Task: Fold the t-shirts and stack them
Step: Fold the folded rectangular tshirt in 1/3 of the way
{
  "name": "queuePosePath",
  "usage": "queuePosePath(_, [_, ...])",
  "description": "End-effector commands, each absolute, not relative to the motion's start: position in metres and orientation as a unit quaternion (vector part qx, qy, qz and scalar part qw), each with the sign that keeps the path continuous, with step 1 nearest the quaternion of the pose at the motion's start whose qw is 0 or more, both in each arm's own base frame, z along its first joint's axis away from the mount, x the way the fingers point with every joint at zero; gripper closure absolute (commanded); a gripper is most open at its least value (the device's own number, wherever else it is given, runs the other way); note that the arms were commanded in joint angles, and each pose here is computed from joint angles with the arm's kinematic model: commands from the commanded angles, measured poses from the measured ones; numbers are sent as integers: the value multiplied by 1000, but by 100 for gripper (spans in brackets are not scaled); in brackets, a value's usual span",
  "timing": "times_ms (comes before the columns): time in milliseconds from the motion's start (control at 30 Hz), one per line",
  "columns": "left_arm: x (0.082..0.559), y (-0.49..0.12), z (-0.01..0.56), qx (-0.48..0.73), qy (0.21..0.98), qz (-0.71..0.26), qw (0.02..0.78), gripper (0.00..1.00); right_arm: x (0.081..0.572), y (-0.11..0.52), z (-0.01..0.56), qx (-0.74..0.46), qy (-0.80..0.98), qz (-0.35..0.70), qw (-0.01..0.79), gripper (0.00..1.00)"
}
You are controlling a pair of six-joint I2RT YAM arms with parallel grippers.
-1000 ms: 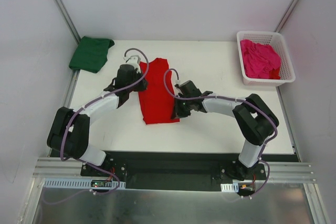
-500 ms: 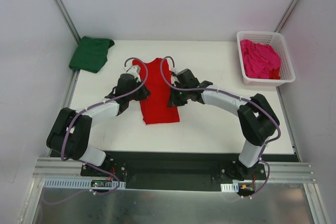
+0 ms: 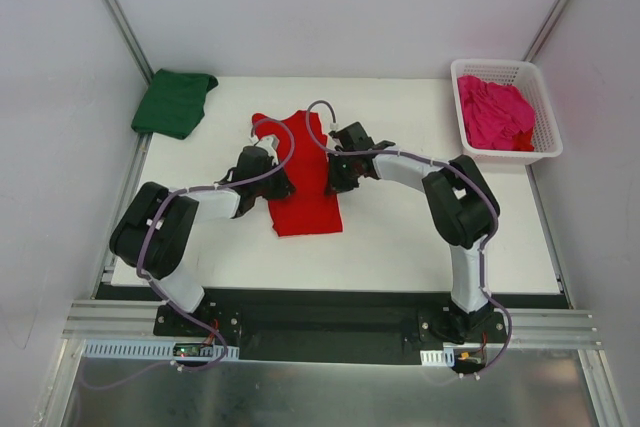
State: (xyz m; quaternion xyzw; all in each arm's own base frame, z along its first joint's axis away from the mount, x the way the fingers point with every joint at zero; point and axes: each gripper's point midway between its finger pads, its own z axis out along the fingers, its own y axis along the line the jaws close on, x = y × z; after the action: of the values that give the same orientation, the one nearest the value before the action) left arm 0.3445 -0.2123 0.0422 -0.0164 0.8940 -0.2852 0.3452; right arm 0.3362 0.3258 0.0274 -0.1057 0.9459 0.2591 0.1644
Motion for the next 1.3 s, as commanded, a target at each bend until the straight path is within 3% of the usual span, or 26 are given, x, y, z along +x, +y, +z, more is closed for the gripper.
queuePosePath(0, [351, -230, 47, -10, 885, -310, 348, 100, 349, 332, 40, -125, 938, 267, 181, 98])
queuePosePath(400, [348, -223, 45, -7, 889, -292, 352, 100, 351, 315, 37, -126, 943, 244, 188, 98])
queuePosePath(767, [347, -214, 100, 13, 871, -285, 400, 100, 337, 286, 73, -133, 940, 213, 232, 98])
queuePosePath(867, [340, -209, 123, 16, 861, -287, 419, 94, 328, 276, 81, -128, 939, 209, 242, 96])
queuePosePath(900, [338, -206, 137, 18, 853, -287, 435, 87, 326, 274, 83, -127, 938, 207, 246, 91])
queuePosePath(1033, [329, -187, 145, 8, 850, -260, 459, 79, 323, 263, 89, -122, 939, 193, 257, 82])
queuePosePath(1200, [327, -176, 125, -4, 865, -228, 448, 97, 320, 261, 105, -121, 935, 198, 268, 82])
queuePosePath(1267, [332, -179, 122, -6, 868, -228, 441, 100, 316, 257, 106, -118, 935, 196, 270, 82])
